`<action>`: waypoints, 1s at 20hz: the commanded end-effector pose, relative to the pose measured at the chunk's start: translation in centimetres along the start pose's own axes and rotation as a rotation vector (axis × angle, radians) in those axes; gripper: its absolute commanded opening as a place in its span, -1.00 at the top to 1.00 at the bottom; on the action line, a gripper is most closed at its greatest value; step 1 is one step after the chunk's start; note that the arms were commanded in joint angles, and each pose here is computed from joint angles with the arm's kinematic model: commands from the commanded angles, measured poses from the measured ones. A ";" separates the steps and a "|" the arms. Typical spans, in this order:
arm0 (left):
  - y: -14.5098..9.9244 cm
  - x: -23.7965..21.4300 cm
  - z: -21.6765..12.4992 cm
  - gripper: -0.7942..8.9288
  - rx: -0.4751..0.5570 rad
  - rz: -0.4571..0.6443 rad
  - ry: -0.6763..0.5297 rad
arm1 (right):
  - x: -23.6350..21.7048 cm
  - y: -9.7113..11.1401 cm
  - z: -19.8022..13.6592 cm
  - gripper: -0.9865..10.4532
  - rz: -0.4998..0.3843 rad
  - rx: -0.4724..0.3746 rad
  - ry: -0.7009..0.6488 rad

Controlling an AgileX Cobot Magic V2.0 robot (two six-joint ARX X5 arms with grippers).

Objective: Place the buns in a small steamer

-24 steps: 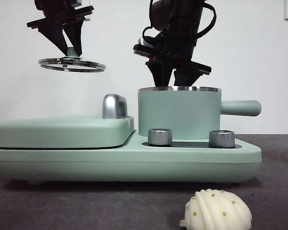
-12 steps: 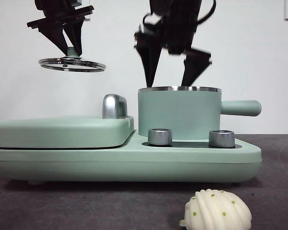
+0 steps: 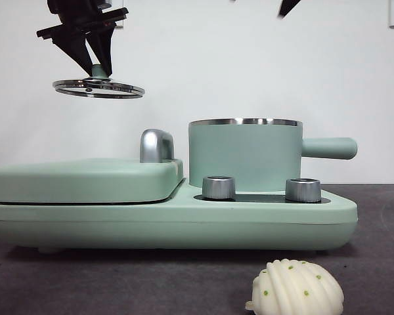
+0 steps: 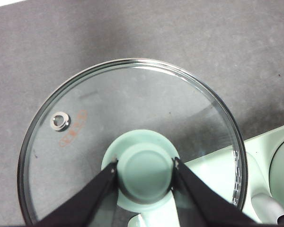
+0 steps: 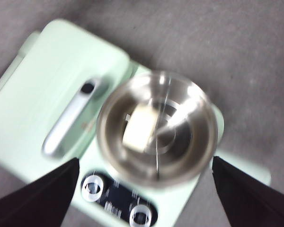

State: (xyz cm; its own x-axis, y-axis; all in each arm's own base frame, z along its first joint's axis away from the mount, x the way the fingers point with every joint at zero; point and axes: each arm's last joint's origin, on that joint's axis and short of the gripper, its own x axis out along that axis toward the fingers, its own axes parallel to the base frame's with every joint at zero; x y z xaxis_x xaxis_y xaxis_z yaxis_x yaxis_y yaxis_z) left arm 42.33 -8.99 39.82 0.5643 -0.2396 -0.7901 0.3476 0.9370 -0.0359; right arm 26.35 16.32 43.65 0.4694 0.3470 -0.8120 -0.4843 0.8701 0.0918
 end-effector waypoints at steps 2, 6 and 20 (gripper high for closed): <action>-0.3 -1.8 0.6 0.61 0.004 0.004 -0.080 | -2.5 1.0 -5.1 0.05 0.011 0.014 0.104; -0.5 -1.8 0.6 0.61 0.008 0.000 -0.080 | -3.3 2.0 -11.7 0.05 0.013 -0.040 0.182; -2.1 -1.7 0.9 0.61 0.039 -0.023 -0.094 | 8.7 5.7 -22.0 0.05 0.193 -0.055 0.283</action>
State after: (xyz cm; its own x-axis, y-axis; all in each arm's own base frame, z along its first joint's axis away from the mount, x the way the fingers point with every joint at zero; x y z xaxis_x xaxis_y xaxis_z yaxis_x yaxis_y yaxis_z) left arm 42.03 -10.84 39.93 0.5671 -0.2671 -0.7792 0.3880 0.9211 -0.0333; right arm 11.44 16.26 24.16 0.1424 0.3751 -0.9160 -0.5978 0.7702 0.2224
